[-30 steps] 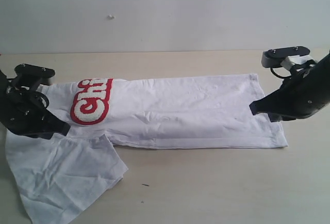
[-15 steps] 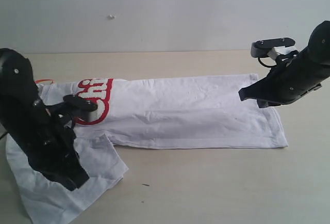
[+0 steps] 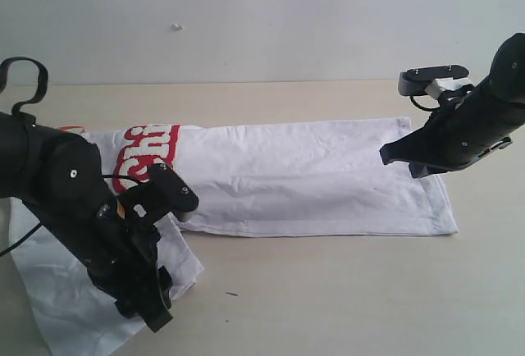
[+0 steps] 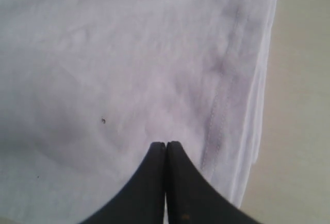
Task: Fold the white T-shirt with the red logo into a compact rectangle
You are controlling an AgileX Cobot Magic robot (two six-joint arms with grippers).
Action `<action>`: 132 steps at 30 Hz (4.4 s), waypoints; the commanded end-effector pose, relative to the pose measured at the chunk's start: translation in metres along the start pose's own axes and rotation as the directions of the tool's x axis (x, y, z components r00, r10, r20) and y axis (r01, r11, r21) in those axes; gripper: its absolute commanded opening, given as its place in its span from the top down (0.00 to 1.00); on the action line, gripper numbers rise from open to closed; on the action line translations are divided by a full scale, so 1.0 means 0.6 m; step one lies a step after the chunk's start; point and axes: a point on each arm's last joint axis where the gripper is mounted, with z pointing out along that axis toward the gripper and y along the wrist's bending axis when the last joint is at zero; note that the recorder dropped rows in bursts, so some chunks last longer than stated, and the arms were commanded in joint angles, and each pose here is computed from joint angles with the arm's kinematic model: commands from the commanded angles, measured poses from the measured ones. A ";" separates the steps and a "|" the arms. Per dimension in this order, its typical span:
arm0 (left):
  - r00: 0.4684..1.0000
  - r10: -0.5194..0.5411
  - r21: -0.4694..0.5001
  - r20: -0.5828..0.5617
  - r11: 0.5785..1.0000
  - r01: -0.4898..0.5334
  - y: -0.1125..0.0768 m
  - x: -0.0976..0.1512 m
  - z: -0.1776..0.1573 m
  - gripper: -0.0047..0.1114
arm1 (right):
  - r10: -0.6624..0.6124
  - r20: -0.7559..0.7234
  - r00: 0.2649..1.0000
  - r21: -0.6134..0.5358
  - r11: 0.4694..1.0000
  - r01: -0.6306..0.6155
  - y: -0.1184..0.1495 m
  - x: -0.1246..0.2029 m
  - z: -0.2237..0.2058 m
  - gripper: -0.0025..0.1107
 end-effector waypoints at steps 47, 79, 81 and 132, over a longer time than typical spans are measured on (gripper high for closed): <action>0.605 0.770 -0.351 -0.203 0.520 -0.779 0.056 -0.057 -0.090 0.96 | -0.008 -0.022 1.000 -0.019 1.000 0.008 0.003 0.001 -0.001 0.98; 0.860 0.498 -0.505 0.112 0.774 -0.382 0.133 -0.073 -0.051 0.71 | -0.012 0.012 1.000 -0.010 1.000 0.012 0.002 -0.004 -0.001 0.98; 0.878 0.460 -0.477 0.132 0.806 -0.351 0.122 -0.075 -0.047 0.88 | -0.012 0.012 1.000 -0.010 1.000 0.012 0.002 -0.004 -0.001 0.98; 0.574 -0.753 -0.071 0.323 0.585 0.808 0.367 0.090 -0.120 0.44 | 0.042 -0.012 0.999 -0.040 0.998 -0.043 0.007 -0.001 -0.001 0.98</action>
